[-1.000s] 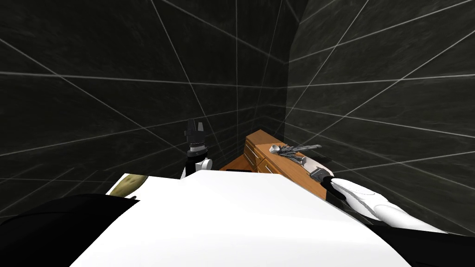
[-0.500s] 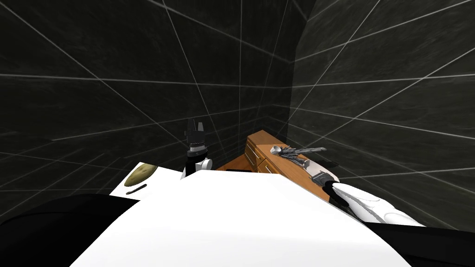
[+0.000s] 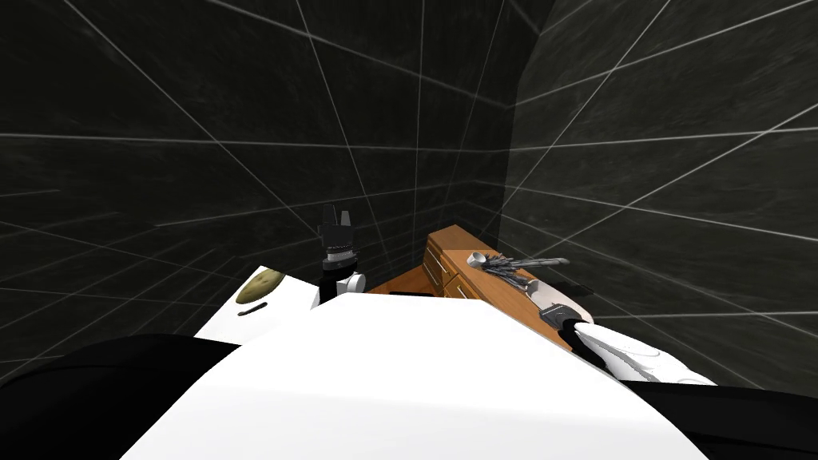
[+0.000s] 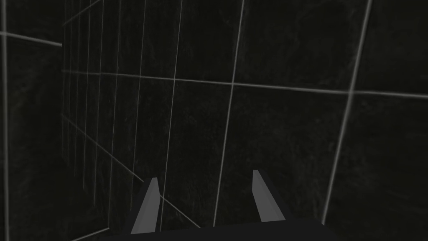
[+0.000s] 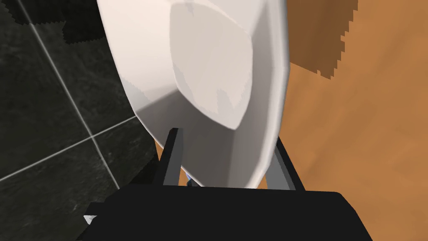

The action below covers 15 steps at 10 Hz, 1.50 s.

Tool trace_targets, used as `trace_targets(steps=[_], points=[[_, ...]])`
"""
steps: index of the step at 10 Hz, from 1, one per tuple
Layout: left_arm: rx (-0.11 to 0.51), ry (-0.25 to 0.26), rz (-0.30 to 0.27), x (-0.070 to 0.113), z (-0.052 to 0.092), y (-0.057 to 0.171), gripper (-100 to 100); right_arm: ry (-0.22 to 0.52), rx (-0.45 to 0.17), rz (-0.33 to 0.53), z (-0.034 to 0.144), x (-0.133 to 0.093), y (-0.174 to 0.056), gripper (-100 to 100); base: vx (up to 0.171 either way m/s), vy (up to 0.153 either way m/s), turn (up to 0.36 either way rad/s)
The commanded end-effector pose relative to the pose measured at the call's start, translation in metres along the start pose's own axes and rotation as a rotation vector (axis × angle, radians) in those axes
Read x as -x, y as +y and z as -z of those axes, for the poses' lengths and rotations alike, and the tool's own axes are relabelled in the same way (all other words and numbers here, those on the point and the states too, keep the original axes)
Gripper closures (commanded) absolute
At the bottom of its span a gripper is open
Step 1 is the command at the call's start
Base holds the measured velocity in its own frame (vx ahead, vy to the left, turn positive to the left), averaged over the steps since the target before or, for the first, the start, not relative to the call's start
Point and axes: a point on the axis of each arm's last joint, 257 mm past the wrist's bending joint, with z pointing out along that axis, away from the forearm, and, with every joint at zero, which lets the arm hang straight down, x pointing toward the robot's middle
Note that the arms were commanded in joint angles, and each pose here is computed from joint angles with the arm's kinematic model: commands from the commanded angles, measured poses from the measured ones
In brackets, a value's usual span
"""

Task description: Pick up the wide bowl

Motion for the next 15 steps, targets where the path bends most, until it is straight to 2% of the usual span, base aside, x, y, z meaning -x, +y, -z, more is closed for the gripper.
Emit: trace_targets(steps=[1, 4, 5, 6, 7, 8, 9, 10, 11, 12, 13, 14, 15], points=[[0.0, 0.0, 0.0, 0.0, 0.0, 0.0, 0, 0.0, 0.0, 0.0, 0.0, 0.0, 0.0, 100, 0.0, 0.0, 0.0], [0.0, 0.0, 0.0, 0.0, 0.0, 0.0, 0, 0.0, 0.002, 0.0, 0.0, 0.0, 0.001, 100, 0.0, -0.002, 0.001], [0.0, 0.0, 0.0, 0.0, 0.0, 0.0, 0, 0.0, 0.002, 0.0, 0.0, 0.0, 0.001, 0, 0.0, 0.0, 0.0], [0.0, 0.0, 0.0, 0.0, 0.0, 0.0, 0, -0.017, -0.008, 0.018, -0.005, 0.009, -0.008, 100, 0.03, 0.024, -0.172], [0.0, 0.0, 0.0, 0.0, 0.0, 0.0, 0, -0.041, -0.019, 0.036, -0.011, 0.022, -0.018, 100, 0.069, 0.057, -0.357], [0.0, 0.0, 0.0, 0.0, 0.0, 0.0, 0, -0.039, -0.009, 0.039, -0.011, 0.019, -0.016, 100, 0.06, 0.069, -0.131], [0.0, 0.0, 0.0, 0.0, 0.0, 0.0, 0, -0.057, -0.021, 0.058, -0.016, 0.029, -0.026, 100, 0.047, 0.061, -0.134], [0.0, 0.0, 0.0, 0.0, 0.0, 0.0, 0, -0.059, -0.01, 0.059, -0.017, 0.028, -0.024, 100, 0.046, 0.039, -0.068], [0.0, 0.0, 0.0, 0.0, 0.0, 0.0, 0, -0.08, -0.025, 0.077, -0.021, 0.041, -0.033, 100, 0.049, 0.044, -0.188], [0.0, 0.0, 0.0, 0.0, 0.0, 0.0, 0, -0.077, -0.012, 0.078, -0.021, 0.037, -0.031, 100, 0.038, 0.039, -0.095], [0.0, 0.0, 0.0, 0.0, 0.0, 0.0, 0, -0.095, -0.027, 0.096, -0.026, 0.048, -0.041, 100, 0.038, 0.044, -0.149], [0.0, 0.0, 0.0, 0.0, 0.0, 0.0, 0, -0.097, -0.008, 0.097, -0.026, 0.045, -0.037, 100, 0.034, 0.036, -0.101], [0.0, 0.0, 0.0, 0.0, 0.0, 0.0, 0, -0.108, -0.017, 0.115, -0.03, 0.052, -0.045, 100, 0.036, 0.036, -0.162]])
